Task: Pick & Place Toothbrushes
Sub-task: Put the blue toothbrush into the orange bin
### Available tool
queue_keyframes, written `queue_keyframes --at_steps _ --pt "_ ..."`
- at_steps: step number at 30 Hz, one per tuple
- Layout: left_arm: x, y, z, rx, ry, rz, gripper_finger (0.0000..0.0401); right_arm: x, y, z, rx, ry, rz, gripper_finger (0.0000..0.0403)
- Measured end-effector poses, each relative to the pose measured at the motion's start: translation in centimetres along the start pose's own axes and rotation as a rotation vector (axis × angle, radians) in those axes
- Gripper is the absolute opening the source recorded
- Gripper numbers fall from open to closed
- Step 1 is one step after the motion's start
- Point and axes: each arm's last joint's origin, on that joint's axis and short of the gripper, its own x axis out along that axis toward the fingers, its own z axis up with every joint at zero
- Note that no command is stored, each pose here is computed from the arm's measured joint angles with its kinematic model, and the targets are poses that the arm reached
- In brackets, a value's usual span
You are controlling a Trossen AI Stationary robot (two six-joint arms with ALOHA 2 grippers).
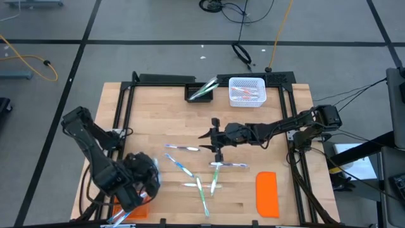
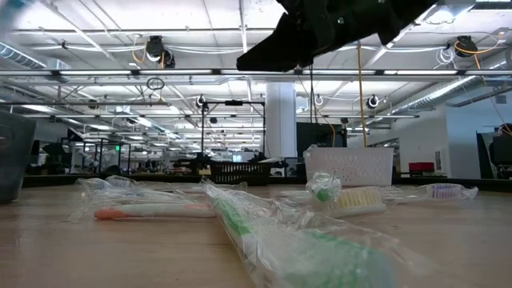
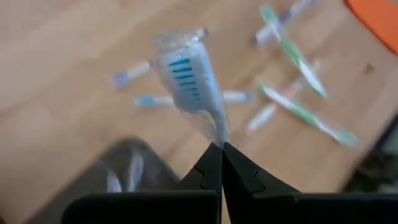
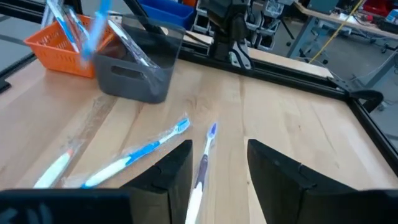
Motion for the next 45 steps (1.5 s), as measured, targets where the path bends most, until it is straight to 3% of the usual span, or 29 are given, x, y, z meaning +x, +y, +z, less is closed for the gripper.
queue_keyframes --at_steps 6,12,17,26,38,45 --pt "-2.0 -0.6 0.5 -0.033 0.236 -0.049 0.0 0.0 -0.3 -0.3 0.004 0.023 -0.005 0.0142" --pt "-2.0 0.1 -0.3 -0.185 0.535 0.103 0.0 0.0 -0.3 -0.3 0.021 0.028 -0.005 0.0141" --pt "-2.0 -0.1 -0.5 -0.246 0.63 0.145 0.0 0.0 -0.3 -0.3 0.022 0.028 -0.005 0.014" --pt "-0.4 -0.7 -1.1 -0.296 0.837 0.341 0.0 0.0 -0.3 -0.4 0.022 0.034 -0.004 0.0137" --pt "3.7 -2.6 -2.4 -0.169 1.096 0.466 0.0 0.0 -0.3 -0.6 0.029 0.034 -0.004 0.0135" --pt "5.9 -3.3 -2.9 -0.055 1.11 0.465 0.0 -0.3 0.0 -1.8 0.032 -0.01 -0.013 0.0134"
